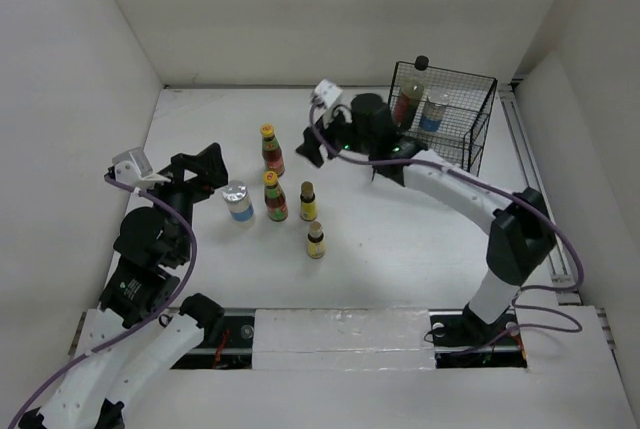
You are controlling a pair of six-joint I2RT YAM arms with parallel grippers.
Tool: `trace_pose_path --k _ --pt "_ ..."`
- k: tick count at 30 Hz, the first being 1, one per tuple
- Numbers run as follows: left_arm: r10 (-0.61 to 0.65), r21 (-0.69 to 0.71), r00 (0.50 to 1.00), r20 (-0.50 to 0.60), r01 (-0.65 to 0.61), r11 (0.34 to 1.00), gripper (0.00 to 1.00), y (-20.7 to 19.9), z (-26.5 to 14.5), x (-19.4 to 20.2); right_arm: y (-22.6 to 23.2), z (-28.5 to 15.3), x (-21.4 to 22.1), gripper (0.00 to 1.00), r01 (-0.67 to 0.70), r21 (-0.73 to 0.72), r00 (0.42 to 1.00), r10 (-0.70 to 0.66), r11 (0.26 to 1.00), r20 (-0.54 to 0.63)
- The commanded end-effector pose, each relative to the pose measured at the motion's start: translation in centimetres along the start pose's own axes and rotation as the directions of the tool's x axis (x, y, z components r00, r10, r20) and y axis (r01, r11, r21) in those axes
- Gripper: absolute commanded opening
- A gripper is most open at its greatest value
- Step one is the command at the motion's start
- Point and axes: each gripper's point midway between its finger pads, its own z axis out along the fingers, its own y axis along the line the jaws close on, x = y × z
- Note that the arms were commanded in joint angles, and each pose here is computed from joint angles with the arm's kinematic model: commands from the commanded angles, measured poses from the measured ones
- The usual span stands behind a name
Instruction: Organize the condiment bottles
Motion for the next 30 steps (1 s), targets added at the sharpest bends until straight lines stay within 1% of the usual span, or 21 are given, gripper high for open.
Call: trace_pose_path --k 1,3,4,5,6,8,9,11,13,14,15,16,17,18,19,23,24,26,27,28,30 --pt "-0.018 -0.032 1.000 0.022 0.018 0.999 0.86 0.4 0.3 -0.2 6.5 1.1 -0.5 0.78 0.107 -0.203 0.994 -0.100 0.973 0.042" --pt "-0.003 -0.020 1.000 0.006 0.003 1.000 0.86 0.2 0.5 0.3 8.5 1.7 0.1 0.82 0.152 -0.245 0.988 -0.147 0.958 0.042" --pt "-0.002 -0.020 1.000 0.006 0.003 1.000 0.86 0.2 0.5 0.3 8.5 2.1 -0.1 0.83 0.154 -0.244 0.988 -0.147 0.957 0.046" --pt "-0.003 -0.010 1.000 0.001 0.003 1.000 0.86 0.0 0.5 0.3 9.4 2.9 0.9 0.83 0.156 -0.274 0.988 -0.154 0.949 0.028" --pt "-0.003 -0.010 1.000 0.001 0.003 1.000 0.86 0.0 0.5 0.3 9.3 3.2 1.4 0.83 0.155 -0.279 0.987 -0.159 0.948 0.007" --pt "0.012 -0.004 1.000 -0.011 -0.012 1.000 0.86 -0.1 0.6 0.7 9.7 4.0 1.2 0.83 0.159 -0.286 0.987 -0.162 0.945 0.013" --pt "0.012 -0.004 1.000 -0.011 -0.012 1.000 0.86 -0.1 0.6 0.7 9.7 4.7 2.6 0.83 0.147 -0.291 0.987 -0.158 0.945 -0.014" --pt "0.012 0.004 1.000 -0.015 -0.012 1.000 0.86 -0.3 0.6 0.8 10.1 5.3 2.3 0.83 0.152 -0.299 0.987 -0.161 0.942 -0.007" --pt "0.007 0.008 1.000 -0.008 -0.007 1.000 0.86 -0.4 0.6 0.6 10.4 5.8 3.0 0.83 0.144 -0.322 0.987 -0.158 0.936 -0.016" --pt "0.007 0.008 1.000 -0.008 -0.007 1.000 0.86 -0.4 0.6 0.6 11.1 5.8 3.0 0.82 0.145 -0.341 0.987 -0.159 0.929 -0.012" --pt "0.007 0.016 1.000 -0.012 -0.007 1.000 0.86 -0.5 0.6 0.7 11.1 6.4 3.9 0.82 0.135 -0.344 0.987 -0.156 0.929 -0.035" --pt "0.007 0.016 1.000 -0.013 -0.007 1.000 0.86 -0.5 0.6 0.7 12.0 6.4 3.3 0.82 0.143 -0.365 0.987 -0.160 0.920 -0.019" --pt "0.016 0.016 1.000 -0.012 -0.016 1.000 0.86 -0.5 0.6 0.7 12.7 6.6 4.3 0.82 0.134 -0.379 0.986 -0.161 0.915 -0.041" --pt "0.016 0.016 1.000 -0.012 -0.016 1.000 0.86 -0.5 0.6 0.7 12.7 6.7 3.9 0.81 0.138 -0.378 0.986 -0.162 0.915 -0.032" --pt "0.016 0.016 1.000 -0.012 -0.016 1.000 0.86 -0.5 0.6 0.7 13.5 6.8 4.4 0.81 0.134 -0.399 0.986 -0.163 0.907 -0.038" --pt "0.016 0.016 1.000 -0.012 -0.016 1.000 0.86 -0.5 0.6 0.7 14.0 7.1 5.1 0.78 0.124 -0.407 0.987 -0.155 0.905 -0.044" --pt "0.016 0.016 1.000 -0.012 -0.016 1.000 0.86 -0.5 0.6 0.7 13.9 7.2 4.7 0.78 0.132 -0.397 0.987 -0.157 0.908 -0.030" --pt "0.016 0.024 1.000 -0.016 -0.016 1.000 0.86 -0.6 0.6 0.7 13.8 7.4 5.4 0.73 0.114 -0.383 0.990 -0.136 0.917 -0.032" --pt "0.016 0.024 1.000 -0.016 -0.016 1.000 0.86 -0.6 0.6 0.7 13.8 7.6 4.3 0.70 0.119 -0.377 0.992 -0.126 0.918 0.007" --pt "0.016 0.033 1.000 -0.020 -0.015 0.999 0.86 -0.8 0.6 0.8 13.8 7.9 4.3 0.68 0.113 -0.376 0.993 -0.116 0.920 0.014" --pt "0.016 0.033 1.000 -0.020 -0.015 0.999 0.86 -0.8 0.6 0.8 13.9 8.7 4.8 0.48 0.093 -0.374 0.996 -0.091 0.923 0.023"
